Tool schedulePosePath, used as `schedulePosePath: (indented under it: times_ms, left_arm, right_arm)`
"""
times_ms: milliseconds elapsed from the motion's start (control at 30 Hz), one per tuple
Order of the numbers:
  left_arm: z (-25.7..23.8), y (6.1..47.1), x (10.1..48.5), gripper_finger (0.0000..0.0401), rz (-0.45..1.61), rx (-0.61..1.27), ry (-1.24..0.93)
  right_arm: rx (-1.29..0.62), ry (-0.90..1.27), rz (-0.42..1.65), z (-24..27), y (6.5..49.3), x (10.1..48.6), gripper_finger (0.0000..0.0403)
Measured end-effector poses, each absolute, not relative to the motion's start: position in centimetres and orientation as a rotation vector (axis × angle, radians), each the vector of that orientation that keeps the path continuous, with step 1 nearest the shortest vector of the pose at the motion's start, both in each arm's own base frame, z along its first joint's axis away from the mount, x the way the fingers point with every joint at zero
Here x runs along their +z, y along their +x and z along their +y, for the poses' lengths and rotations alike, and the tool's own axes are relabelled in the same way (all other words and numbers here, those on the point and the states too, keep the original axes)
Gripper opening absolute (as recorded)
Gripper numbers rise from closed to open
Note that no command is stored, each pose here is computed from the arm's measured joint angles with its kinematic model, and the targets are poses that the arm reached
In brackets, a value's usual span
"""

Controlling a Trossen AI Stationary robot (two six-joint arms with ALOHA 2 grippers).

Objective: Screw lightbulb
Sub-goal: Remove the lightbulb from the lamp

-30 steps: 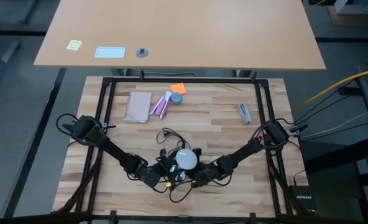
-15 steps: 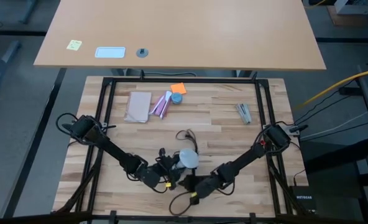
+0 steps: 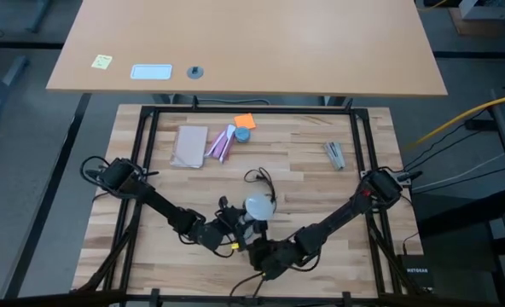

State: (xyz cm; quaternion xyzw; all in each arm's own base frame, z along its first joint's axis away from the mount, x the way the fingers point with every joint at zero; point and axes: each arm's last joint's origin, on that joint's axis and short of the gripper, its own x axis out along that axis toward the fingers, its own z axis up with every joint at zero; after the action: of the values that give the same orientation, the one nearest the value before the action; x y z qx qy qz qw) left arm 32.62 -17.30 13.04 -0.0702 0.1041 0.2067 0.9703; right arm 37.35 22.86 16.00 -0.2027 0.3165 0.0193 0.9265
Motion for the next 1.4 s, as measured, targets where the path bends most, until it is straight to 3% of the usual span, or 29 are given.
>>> schedulePosePath:
  times_ms: [533,733,1067,1400]
  left_arm:
    - [-14.8,34.5,14.8,0.0139,0.087,0.448,-0.123]
    - [-13.5,35.4,15.6,0.0139,0.025,0.338,-0.197]
    - [-13.0,36.0,14.6,0.0139,0.06,0.249,-0.241]
    - [-13.8,36.0,12.0,0.0139,0.114,0.246,-0.282]
  right_arm:
    - [-0.223,-0.658,0.845,20.2,29.8,25.3,0.0002]
    - [-0.348,-0.677,0.933,18.3,26.6,27.0,0.0002]
    - [-0.465,-0.653,1.003,17.0,24.9,23.4,0.0002]
    - [-0.426,-0.422,0.89,17.1,24.9,17.5,0.0002]
